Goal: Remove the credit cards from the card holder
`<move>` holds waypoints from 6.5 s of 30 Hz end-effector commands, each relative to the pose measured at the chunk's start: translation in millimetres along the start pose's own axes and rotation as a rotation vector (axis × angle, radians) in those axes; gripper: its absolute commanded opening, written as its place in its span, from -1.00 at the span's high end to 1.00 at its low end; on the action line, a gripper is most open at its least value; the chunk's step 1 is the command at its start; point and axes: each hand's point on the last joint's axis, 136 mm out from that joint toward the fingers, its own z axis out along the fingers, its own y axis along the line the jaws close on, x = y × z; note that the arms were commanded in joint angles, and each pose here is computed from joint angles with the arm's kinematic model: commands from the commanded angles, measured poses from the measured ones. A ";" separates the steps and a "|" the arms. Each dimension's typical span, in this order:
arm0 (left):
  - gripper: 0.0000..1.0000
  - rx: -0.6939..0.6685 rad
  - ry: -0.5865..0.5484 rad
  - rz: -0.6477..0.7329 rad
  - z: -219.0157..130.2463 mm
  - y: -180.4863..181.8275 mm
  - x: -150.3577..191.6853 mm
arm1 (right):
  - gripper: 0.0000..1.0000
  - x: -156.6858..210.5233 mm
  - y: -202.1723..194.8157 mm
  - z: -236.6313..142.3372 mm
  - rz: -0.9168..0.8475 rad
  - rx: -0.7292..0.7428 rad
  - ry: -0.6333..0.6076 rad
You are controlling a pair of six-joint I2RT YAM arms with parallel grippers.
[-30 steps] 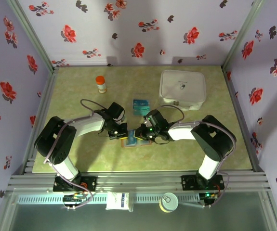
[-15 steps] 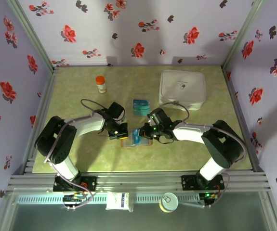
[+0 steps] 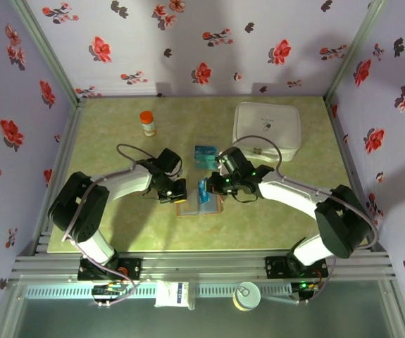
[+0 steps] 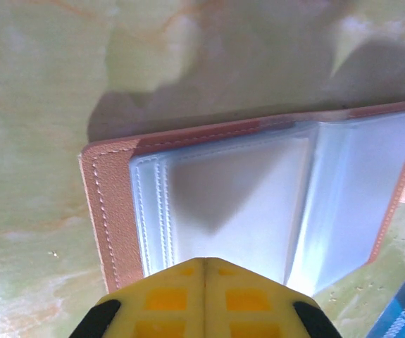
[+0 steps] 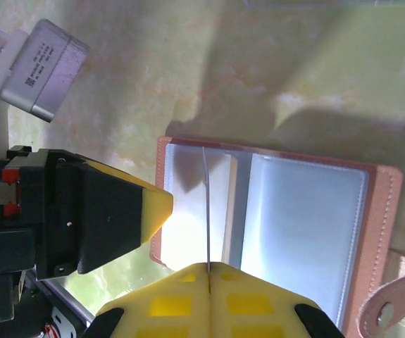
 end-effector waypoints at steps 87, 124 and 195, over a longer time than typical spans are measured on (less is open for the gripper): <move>0.75 0.171 -0.210 -0.020 -51.0 4.8 -27.1 | 0.46 -87.6 64.4 -52.7 -0.438 0.100 -0.221; 1.00 0.015 -0.063 -0.032 -6.1 13.8 -2.0 | 0.32 21.3 28.4 47.9 0.158 -0.113 0.130; 1.00 -0.027 -0.018 -0.069 6.3 38.7 -4.8 | 0.49 28.5 16.1 74.9 0.164 -0.071 0.201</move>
